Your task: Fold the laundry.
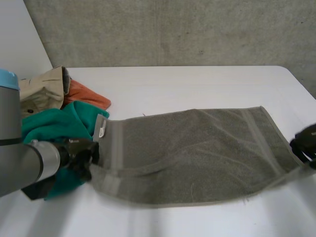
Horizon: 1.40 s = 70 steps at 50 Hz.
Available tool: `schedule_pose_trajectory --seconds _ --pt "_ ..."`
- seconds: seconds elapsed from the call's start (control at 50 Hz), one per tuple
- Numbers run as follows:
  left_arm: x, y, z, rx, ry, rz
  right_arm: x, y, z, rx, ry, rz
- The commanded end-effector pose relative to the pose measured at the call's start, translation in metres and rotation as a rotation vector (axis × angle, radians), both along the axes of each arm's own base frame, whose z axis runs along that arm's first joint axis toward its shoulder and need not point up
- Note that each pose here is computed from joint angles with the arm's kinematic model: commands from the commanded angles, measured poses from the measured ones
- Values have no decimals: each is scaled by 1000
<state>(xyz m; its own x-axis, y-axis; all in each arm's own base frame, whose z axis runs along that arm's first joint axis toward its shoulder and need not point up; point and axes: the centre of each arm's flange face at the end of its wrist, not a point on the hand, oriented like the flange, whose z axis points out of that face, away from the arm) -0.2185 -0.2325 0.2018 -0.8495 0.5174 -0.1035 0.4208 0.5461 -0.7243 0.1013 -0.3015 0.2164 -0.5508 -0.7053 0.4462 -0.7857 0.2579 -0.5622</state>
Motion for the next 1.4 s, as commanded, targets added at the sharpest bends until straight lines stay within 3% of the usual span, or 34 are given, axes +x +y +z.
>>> schedule_pose_trajectory --seconds 0.02,0.2,0.5,0.82,0.98,1.12,1.18,1.4 --pt "-8 -55 -4 -183 64 107 29 -45 -14 -192 -105 -41" --pt "-13 -117 -20 -282 92 275 54 -112 -38 -524 -188 -89" --pt "-33 -140 -44 -300 113 291 82 -151 -83 -612 -215 -108" --pt "-43 -143 -31 -375 179 210 89 -167 -67 -753 -259 -205" --pt "-26 -127 6 -460 164 218 87 -155 -40 -675 -371 -199" --pt "-31 -106 -4 -449 97 40 84 -112 -31 -399 -355 -146" --pt "-31 -96 -11 -421 69 7 72 -89 -25 -280 -338 -169" --pt "-30 -70 -15 -371 116 43 35 -38 -45 -100 -321 -190"
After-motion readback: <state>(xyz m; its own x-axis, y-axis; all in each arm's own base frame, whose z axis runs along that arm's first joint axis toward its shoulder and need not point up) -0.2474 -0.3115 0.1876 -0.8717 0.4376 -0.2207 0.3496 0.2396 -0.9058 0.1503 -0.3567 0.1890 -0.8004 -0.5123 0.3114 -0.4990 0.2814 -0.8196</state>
